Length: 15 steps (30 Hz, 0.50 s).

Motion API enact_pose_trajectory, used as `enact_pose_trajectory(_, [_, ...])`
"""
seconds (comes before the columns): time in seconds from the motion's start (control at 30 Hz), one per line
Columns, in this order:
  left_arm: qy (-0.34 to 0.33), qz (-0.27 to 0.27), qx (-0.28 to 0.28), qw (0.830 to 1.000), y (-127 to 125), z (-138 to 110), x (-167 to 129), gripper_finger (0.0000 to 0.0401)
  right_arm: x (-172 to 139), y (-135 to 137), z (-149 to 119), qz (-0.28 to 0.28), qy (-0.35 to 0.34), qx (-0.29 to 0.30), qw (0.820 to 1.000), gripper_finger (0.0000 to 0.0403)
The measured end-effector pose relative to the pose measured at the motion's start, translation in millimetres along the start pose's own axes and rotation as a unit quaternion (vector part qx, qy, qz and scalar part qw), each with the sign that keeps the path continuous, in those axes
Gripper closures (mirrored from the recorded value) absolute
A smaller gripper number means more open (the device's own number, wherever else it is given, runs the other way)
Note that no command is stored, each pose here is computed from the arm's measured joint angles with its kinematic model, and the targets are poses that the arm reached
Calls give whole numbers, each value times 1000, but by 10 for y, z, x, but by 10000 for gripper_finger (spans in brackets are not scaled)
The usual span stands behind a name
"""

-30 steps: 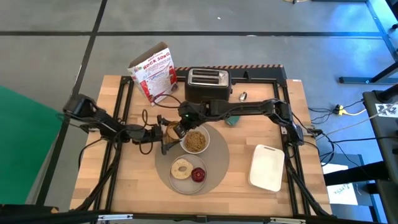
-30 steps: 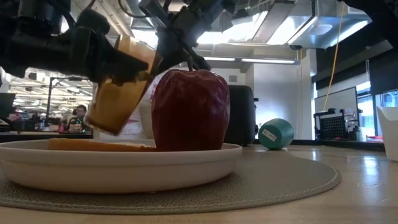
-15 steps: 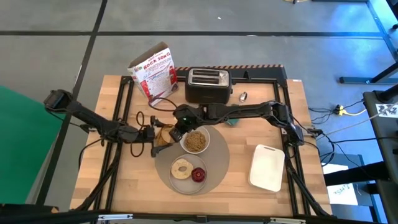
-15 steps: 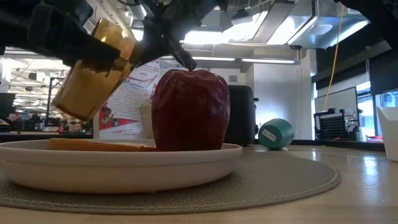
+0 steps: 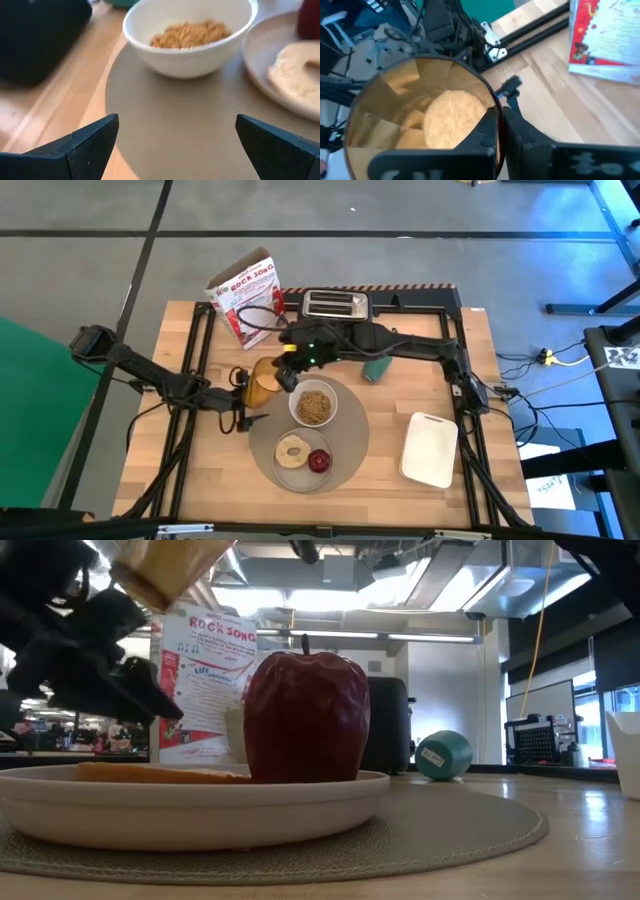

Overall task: Arrange a breakfast setting
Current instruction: Put the orange cup of milk to the left of the white bowl

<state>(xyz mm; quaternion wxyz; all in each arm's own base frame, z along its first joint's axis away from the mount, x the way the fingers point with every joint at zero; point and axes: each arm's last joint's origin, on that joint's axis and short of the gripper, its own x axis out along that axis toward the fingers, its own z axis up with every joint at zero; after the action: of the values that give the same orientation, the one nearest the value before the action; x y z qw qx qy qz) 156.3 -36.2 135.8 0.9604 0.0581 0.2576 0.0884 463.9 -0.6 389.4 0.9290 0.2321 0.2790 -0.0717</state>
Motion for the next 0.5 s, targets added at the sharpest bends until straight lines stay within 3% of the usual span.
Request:
enact_pose_trajectory(0.23, [-12,11,-20,1000,19,364,-105,12,18,-103,-73,-59,29,-2,998,403])
enact_pose_trajectory(0.5, [128,59,-2,990,168,790,-446,34,281,-243,-176,-99,51,-1,994,402])
